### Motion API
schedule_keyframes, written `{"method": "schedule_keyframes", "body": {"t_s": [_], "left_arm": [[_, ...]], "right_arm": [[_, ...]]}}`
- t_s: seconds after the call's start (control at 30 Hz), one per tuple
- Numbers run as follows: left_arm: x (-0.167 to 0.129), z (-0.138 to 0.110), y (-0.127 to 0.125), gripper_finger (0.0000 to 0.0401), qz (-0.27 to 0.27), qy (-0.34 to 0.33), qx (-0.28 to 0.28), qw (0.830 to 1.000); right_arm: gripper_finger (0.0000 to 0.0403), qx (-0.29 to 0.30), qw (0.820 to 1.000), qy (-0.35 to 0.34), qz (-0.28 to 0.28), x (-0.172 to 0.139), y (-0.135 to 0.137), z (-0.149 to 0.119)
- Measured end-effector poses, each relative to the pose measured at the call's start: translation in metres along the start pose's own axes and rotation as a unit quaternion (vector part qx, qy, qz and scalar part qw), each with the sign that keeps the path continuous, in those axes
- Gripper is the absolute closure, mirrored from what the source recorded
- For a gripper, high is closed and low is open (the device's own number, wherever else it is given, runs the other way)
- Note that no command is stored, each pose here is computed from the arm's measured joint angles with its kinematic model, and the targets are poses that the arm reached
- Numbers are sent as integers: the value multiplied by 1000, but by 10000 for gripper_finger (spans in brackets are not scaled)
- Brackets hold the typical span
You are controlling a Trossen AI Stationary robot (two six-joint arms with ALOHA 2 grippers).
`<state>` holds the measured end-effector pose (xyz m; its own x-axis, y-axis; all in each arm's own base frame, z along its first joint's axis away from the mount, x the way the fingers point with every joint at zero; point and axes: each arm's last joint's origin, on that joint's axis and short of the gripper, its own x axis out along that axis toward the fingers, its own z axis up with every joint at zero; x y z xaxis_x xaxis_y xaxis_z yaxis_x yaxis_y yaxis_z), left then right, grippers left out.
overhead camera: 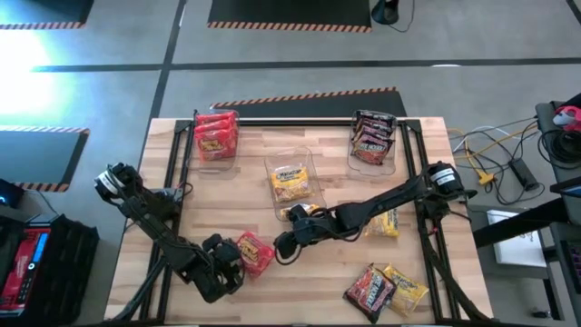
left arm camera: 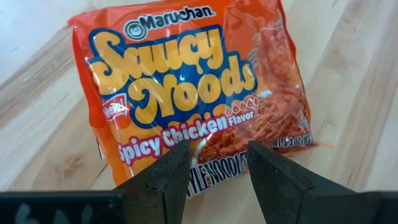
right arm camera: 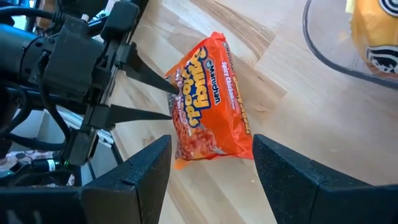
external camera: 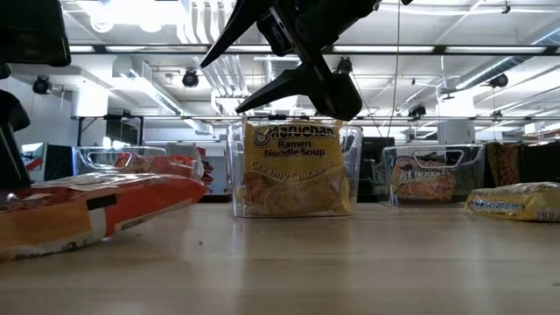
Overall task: Sort Maruchan noodles
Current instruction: Put the orange noodle pack into the top left transparent bin
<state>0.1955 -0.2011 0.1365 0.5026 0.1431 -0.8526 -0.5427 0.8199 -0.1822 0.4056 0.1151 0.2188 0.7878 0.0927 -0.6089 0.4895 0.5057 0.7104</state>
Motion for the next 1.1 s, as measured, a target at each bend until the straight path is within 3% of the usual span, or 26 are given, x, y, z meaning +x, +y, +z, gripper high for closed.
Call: {"method": "schedule_keyframes", "body": {"t_s": [0.47,0.67,1.1], "left_arm": [[7,-2,-2,256,7,-15,14,1000],[6,-3,-2,260,5,-14,12,1000],[-8,8,-23,263,-18,-10,28,999]], "right_arm": [[188,5,1000,-4,-3,-1,2,-8],[188,11,1000,14,-21,15,-7,-21],[188,-3,1000,12,-14,20,-7,-22]]}}
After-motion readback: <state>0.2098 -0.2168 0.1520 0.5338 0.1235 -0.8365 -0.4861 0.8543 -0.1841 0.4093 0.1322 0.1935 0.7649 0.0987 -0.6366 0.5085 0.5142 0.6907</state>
